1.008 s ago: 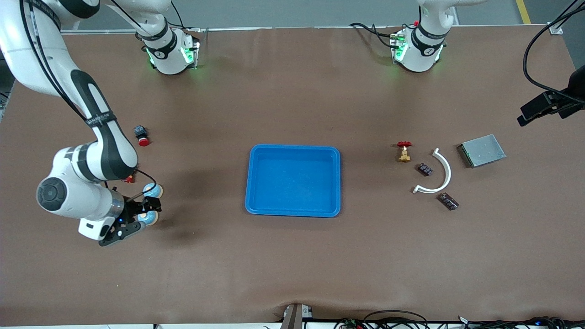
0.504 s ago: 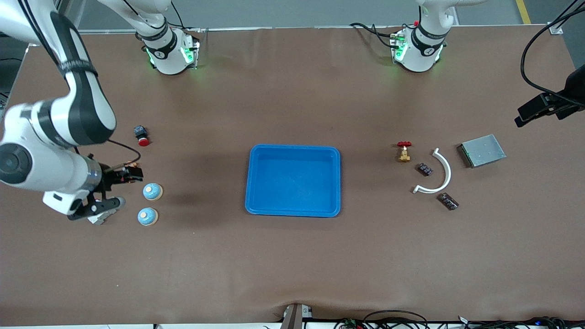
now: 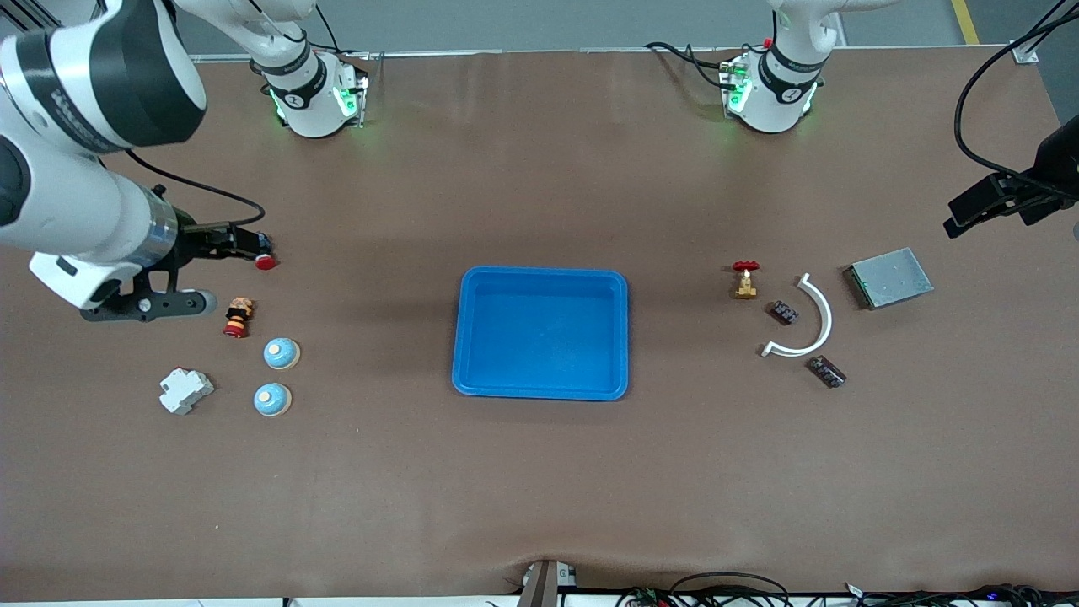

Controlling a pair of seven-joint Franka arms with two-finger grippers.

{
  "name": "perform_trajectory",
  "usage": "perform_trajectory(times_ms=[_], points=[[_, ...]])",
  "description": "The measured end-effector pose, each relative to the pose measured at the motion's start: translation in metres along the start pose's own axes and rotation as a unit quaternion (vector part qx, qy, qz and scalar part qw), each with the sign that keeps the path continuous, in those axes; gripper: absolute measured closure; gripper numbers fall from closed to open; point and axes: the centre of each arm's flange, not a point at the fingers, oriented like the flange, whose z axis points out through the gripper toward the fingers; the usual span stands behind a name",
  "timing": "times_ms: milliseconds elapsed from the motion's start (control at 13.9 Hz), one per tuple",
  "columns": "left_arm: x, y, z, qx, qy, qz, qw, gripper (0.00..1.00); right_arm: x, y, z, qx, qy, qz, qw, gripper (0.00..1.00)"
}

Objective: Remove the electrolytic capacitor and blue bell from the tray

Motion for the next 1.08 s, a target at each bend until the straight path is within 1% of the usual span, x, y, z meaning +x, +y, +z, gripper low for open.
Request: perform_trajectory(times_ms=[72, 216, 288, 432, 576, 720, 864, 1080], points=[[-0.001, 0.002, 0.000, 0.000, 0.000, 0.002, 1.000, 0.00, 0.001, 0.014, -0.005, 0.000, 0.005, 0.014, 1.000, 0.00], [-0.005, 0.010, -0.002, 0.001, -0.003, 0.017, 1.000, 0.00, 0.004, 0.054, -0.006, -0.001, 0.007, 0.053, 0.999, 0.00], [-0.008, 0.015, -0.004, 0.005, -0.002, 0.027, 1.000, 0.00, 0.004, 0.073, -0.007, 0.006, 0.007, 0.060, 0.998, 0.00], [-0.012, 0.021, -0.008, 0.022, 0.002, 0.044, 0.999, 0.00, -0.005, 0.101, -0.020, 0.023, 0.021, 0.057, 0.998, 0.00], [-0.013, 0.024, -0.008, 0.030, 0.003, 0.059, 0.998, 0.00, -0.023, 0.126, -0.036, 0.029, 0.036, 0.055, 0.997, 0.00], [-0.012, 0.021, -0.008, 0.030, 0.002, 0.077, 0.997, 0.00, -0.042, 0.136, -0.053, 0.030, 0.051, 0.058, 0.997, 0.00], [-0.013, 0.017, -0.008, 0.031, -0.004, 0.076, 0.997, 0.00, -0.055, 0.136, -0.066, 0.039, 0.063, 0.057, 0.996, 0.00], [-0.013, 0.016, -0.008, 0.032, -0.006, 0.080, 0.996, 0.00, -0.060, 0.141, -0.067, 0.059, 0.070, 0.060, 0.994, 0.00]])
